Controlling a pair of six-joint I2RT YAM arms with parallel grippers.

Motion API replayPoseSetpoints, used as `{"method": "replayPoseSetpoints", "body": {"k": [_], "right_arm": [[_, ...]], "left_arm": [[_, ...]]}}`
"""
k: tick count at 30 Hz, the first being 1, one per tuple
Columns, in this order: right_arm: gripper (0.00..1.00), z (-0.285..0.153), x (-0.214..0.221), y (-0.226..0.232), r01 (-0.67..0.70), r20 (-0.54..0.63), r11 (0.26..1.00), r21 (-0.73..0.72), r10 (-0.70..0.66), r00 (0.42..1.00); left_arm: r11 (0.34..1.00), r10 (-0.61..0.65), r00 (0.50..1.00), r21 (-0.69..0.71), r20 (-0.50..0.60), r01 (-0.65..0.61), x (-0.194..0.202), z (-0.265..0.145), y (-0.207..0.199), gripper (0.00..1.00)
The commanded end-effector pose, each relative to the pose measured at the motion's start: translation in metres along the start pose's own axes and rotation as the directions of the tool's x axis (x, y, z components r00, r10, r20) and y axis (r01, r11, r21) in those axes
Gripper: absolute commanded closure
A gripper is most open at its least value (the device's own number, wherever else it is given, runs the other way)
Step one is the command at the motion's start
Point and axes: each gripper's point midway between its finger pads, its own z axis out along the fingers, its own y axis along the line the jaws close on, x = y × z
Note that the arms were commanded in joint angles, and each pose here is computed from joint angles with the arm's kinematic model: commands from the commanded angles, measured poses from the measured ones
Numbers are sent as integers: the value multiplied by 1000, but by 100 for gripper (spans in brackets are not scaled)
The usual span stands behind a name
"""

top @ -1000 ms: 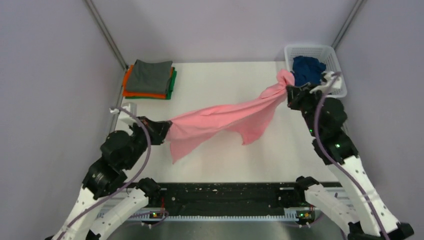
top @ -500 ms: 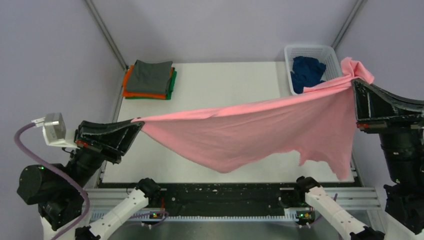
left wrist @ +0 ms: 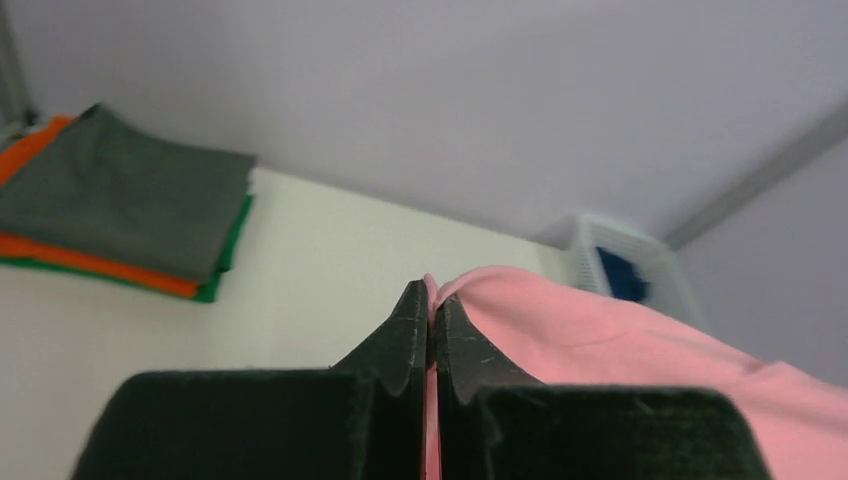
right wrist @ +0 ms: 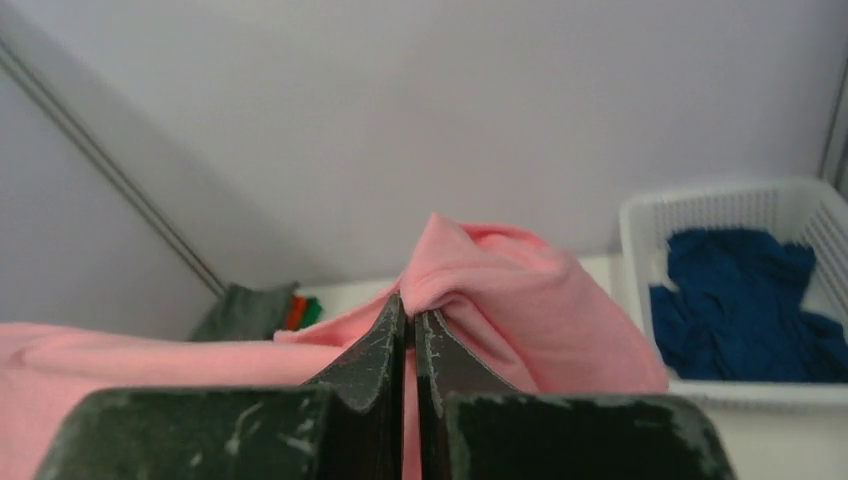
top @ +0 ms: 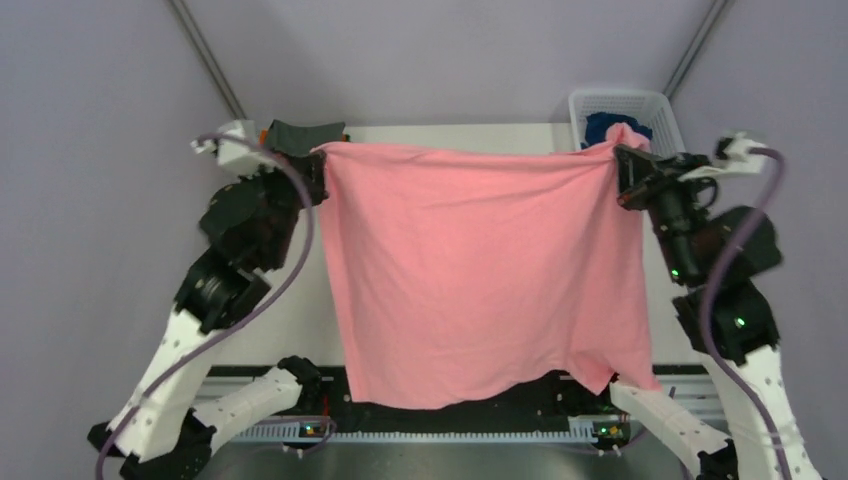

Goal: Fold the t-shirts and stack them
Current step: Flatten out the tshirt

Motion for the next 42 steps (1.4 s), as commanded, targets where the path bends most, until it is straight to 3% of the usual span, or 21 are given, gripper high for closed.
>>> {"method": "replayPoseSetpoints", "body": {"k": [1, 3, 5, 6, 8, 9, 11, 12, 13, 14, 17, 18, 21, 24, 30, 35, 42], "right_arm": [[100, 49, 101, -53, 73, -151, 970, 230, -39, 988], [99, 65, 154, -75, 106, -223, 947, 302, -38, 974], [98, 81, 210, -92, 142, -304, 929, 341, -34, 952], [96, 89, 238, -98, 158, -346, 924, 349, -30, 938], [88, 109, 286, -111, 191, -407, 911, 365, -28, 913], [80, 121, 305, -117, 212, -435, 904, 371, -32, 900], [43, 138, 351, -132, 276, -528, 883, 379, -38, 848], [33, 145, 363, -136, 294, -552, 877, 379, -40, 833], [26, 149, 375, -140, 316, -580, 870, 379, -42, 814], [19, 154, 380, -140, 322, -591, 868, 378, -42, 806], [10, 159, 386, -134, 303, -607, 885, 354, -29, 794], [2, 157, 384, -130, 288, -607, 893, 346, -21, 795], [1, 144, 379, -119, 240, -611, 918, 314, 2, 791], [1, 105, 382, -116, 210, -664, 929, 305, 50, 746], [1, 27, 407, -106, 109, -745, 958, 265, 132, 654], [1, -10, 430, -106, 46, -771, 955, 292, 207, 602], [1, -20, 451, -128, 95, -755, 915, 392, 261, 601]], "left_arm": [[870, 175, 976, -443, -129, -214, 71, 70, 103, 100], [864, 118, 960, -450, -253, -225, 119, 105, 137, 100], [804, 103, 938, -528, -331, -274, 158, 133, 183, 100], [766, 94, 929, -570, -357, -296, 176, 145, 205, 100], [761, 47, 894, -563, -446, -322, 217, 171, 232, 100], [759, 27, 875, -559, -483, -332, 235, 184, 244, 91], [736, -3, 837, -568, -548, -369, 267, 202, 265, 56], [728, -11, 827, -571, -562, -379, 273, 210, 269, 43], [727, -19, 820, -571, -572, -382, 277, 217, 270, 13], [732, -22, 816, -565, -578, -380, 278, 222, 268, 3], [759, -30, 820, -547, -572, -354, 274, 229, 258, 1], [770, -41, 820, -541, -571, -339, 271, 226, 253, 1], [800, -85, 796, -517, -599, -304, 271, 207, 237, 1], [822, -164, 756, -512, -634, -250, 279, 169, 222, 1], [894, -240, 654, -426, -717, -139, 335, 77, 193, 1], [876, -247, 612, -443, -752, -191, 358, 36, 202, 1], [831, -305, 516, -489, -800, -267, 403, 33, 228, 2]]}}
